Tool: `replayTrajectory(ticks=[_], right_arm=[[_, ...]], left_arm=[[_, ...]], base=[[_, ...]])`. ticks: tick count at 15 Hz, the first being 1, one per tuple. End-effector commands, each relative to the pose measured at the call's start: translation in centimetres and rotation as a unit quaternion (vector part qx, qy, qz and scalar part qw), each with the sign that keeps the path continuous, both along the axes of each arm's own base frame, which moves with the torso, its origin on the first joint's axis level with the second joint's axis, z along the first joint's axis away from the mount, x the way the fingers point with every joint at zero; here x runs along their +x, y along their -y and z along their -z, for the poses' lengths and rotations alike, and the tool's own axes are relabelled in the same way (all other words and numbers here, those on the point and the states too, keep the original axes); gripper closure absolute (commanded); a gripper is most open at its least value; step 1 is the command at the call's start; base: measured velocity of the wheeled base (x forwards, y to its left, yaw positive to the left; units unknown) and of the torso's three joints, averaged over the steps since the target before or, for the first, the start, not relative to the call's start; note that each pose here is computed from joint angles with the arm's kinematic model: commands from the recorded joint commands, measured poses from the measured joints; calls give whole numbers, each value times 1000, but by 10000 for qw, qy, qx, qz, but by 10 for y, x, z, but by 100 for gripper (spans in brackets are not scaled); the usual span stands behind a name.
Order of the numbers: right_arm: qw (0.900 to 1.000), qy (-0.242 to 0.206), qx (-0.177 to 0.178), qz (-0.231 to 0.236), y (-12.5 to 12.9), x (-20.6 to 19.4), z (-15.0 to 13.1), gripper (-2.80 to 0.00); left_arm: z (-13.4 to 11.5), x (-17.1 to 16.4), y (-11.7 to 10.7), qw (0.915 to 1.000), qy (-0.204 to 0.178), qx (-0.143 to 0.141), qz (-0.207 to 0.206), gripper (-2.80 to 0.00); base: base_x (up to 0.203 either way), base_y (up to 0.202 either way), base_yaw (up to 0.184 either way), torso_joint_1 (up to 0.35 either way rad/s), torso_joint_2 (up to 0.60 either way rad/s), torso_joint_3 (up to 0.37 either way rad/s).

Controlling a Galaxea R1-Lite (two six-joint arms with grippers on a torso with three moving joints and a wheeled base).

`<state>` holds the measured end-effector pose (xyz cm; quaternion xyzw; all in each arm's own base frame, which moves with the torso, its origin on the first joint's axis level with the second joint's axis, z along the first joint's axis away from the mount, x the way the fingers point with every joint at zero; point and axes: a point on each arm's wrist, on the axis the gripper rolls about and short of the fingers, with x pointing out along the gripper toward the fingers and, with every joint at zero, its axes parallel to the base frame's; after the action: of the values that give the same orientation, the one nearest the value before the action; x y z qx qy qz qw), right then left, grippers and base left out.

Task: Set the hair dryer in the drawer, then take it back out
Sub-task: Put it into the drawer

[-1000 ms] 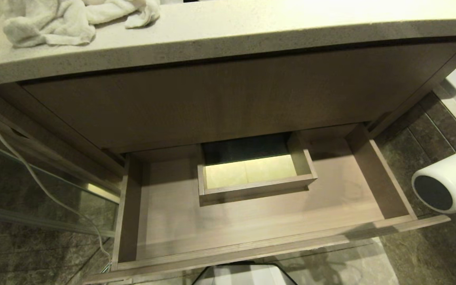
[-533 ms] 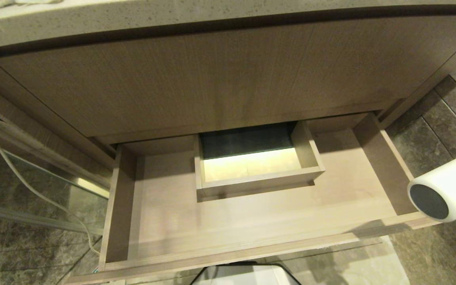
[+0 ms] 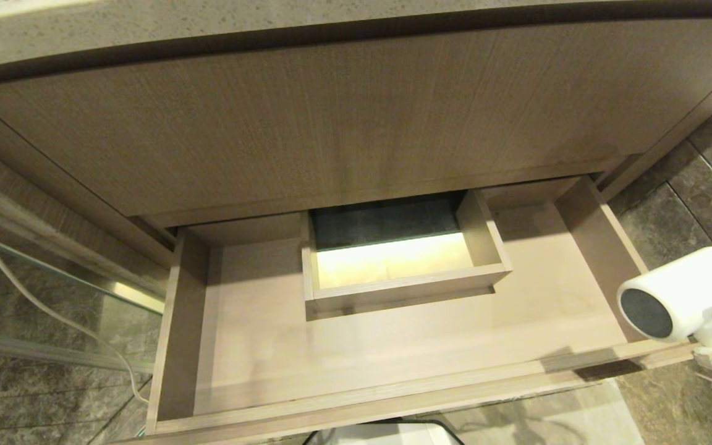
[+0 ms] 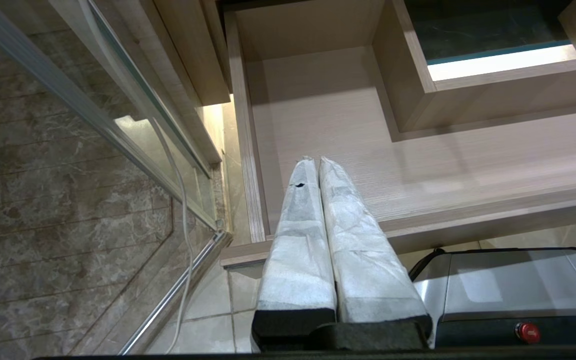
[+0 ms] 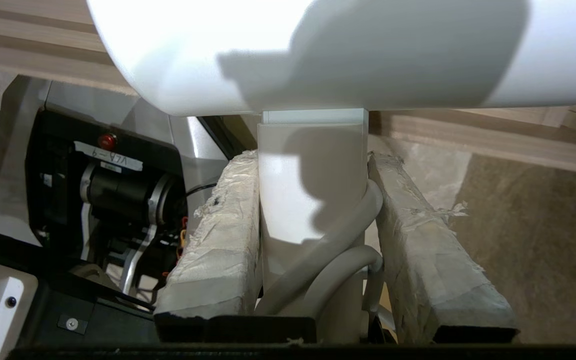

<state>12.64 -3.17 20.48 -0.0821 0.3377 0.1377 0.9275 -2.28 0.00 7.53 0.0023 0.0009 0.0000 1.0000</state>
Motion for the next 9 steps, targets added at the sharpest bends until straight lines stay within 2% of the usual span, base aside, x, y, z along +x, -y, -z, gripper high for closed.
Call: replayTrajectory(ticks=[1,8,9], right_arm=[[9984,-517,201,67,14,37,14,0],[9962,-732,395,244,53,151,22,0],[9955,-822,422,199,55,162,29,0]], left_arm=[[0,0,0,10000,1,0,0,0],[0,0,0,10000,1,0,0,0],[0,0,0,10000,-6,0,0,0]], base=[[0,0,0,32,32,34],[0,0,0,6,2,15],[0,0,0,0,0,0]])
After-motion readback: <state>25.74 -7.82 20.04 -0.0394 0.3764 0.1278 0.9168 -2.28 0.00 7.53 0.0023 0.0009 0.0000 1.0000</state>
